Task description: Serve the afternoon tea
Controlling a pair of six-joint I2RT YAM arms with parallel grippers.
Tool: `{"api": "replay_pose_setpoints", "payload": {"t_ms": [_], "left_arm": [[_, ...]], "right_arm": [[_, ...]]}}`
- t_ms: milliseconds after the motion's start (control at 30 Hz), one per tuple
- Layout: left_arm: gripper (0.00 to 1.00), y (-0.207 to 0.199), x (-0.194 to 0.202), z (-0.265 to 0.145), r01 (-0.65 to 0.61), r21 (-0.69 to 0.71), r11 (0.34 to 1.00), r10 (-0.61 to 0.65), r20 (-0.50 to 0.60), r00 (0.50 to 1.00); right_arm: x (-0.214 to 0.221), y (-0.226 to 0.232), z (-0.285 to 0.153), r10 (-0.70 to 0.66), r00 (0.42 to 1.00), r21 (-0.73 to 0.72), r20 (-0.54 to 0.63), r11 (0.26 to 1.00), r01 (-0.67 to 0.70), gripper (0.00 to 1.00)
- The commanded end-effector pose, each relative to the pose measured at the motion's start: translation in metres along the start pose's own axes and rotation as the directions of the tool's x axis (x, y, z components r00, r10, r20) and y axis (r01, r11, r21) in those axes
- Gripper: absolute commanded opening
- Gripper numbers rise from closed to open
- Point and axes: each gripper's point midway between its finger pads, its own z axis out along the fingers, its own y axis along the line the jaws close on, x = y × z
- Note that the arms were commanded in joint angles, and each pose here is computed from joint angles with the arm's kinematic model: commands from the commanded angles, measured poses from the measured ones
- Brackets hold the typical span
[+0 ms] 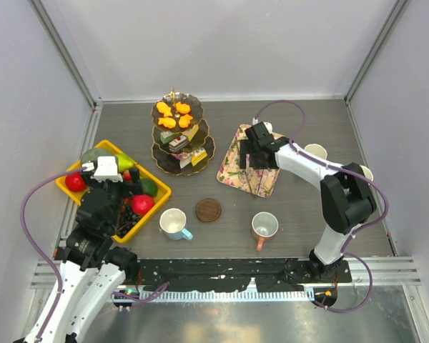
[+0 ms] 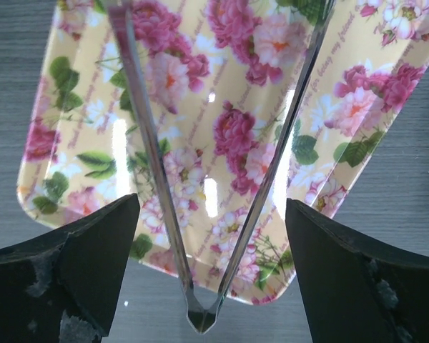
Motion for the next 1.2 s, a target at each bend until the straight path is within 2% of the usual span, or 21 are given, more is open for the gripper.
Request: {"api": "replay_pose_setpoints", "payload": {"t_ms": [0,167,400,533,867,1167], "left_arm": [[0.99,0.0,-0.013,0.001,0.019,-0.001,1.0,-0.019,0.051,0.999],[0.99,0.0,-0.014,0.001,0.02,0.001,1.0,-0.02,0.052,0.998],[0.99,0.0,-0.013,0.001,0.02,-0.001,1.0,-0.02,0.052,0.998],[0.99,0.0,-0.012,0.001,0.02,-0.001,1.0,-0.02,0.048,0.999],[0.99,0.001,-0.012,0.001,0.017,-0.004,1.0,-0.017,0.048,0.999],[0.99,0.0,-0.011,0.003,0.014,-0.002,1.0,-0.014,0.039,0.999]], "right_arm": [[-0.027,0.026,-0.05,-0.06,0.993,-0.114,0.102,0.991,0.071,0.87],[0.003,0.062,-0.073,-0.163,0.985,-0.268,0.062,0.948,0.174,0.8],[0.069,0.117,-0.084,-0.303,0.952,-0.43,-0.045,0.866,0.255,0.79],[0.09,0.118,-0.071,-0.317,0.943,-0.414,-0.103,0.876,0.249,0.77],[0.098,0.087,-0.022,-0.251,0.945,-0.31,-0.212,0.934,0.179,0.73],[0.062,0.051,0.019,-0.073,0.972,-0.221,-0.221,0.975,0.023,0.72]]}}
